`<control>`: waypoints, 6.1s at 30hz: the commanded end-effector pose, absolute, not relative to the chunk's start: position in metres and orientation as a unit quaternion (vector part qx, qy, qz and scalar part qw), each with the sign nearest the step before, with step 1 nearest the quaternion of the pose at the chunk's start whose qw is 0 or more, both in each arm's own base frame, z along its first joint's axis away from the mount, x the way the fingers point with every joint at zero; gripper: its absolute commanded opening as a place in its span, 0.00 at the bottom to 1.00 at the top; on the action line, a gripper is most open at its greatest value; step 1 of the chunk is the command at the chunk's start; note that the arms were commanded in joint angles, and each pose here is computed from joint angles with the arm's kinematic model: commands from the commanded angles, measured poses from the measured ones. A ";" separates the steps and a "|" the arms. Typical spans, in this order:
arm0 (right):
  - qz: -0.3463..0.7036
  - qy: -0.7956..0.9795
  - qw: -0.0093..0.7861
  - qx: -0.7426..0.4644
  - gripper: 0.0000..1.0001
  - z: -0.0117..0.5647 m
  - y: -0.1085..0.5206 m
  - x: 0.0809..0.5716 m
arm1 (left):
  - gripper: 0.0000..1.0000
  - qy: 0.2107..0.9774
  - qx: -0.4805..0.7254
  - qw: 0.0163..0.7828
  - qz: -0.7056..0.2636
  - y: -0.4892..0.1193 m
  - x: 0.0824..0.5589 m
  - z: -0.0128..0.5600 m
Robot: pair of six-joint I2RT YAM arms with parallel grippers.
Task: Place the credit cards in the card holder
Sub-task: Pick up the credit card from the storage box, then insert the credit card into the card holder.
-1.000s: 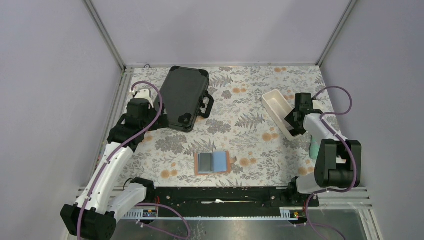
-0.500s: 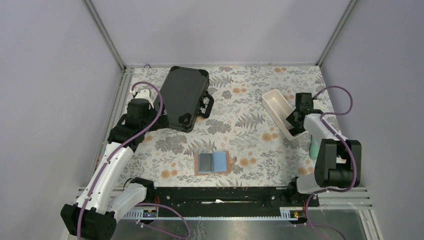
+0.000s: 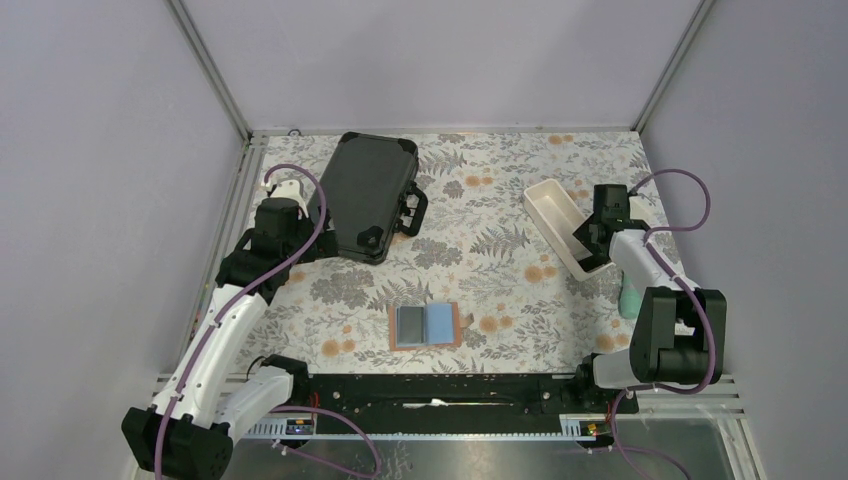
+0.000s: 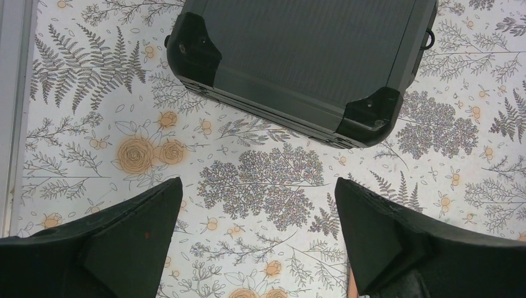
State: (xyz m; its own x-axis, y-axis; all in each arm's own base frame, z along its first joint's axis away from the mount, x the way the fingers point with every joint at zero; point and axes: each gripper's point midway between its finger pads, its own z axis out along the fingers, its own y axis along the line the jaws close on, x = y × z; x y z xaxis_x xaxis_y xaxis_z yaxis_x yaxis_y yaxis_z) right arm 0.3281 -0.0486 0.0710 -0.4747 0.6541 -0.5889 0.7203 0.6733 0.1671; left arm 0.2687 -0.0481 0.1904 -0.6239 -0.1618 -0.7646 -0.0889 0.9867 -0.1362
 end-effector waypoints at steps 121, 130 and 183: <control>-0.046 0.830 0.365 0.419 0.30 0.085 -0.056 0.350 | 0.99 0.894 -0.055 0.439 -0.067 -0.058 0.277 0.192; -0.049 0.824 0.373 0.423 0.20 0.093 -0.058 0.345 | 0.99 0.895 -0.054 0.438 -0.070 -0.059 0.277 0.191; 0.441 0.820 0.361 0.048 0.00 0.160 0.249 0.237 | 0.99 0.890 -0.128 0.231 -0.372 -0.211 0.187 0.062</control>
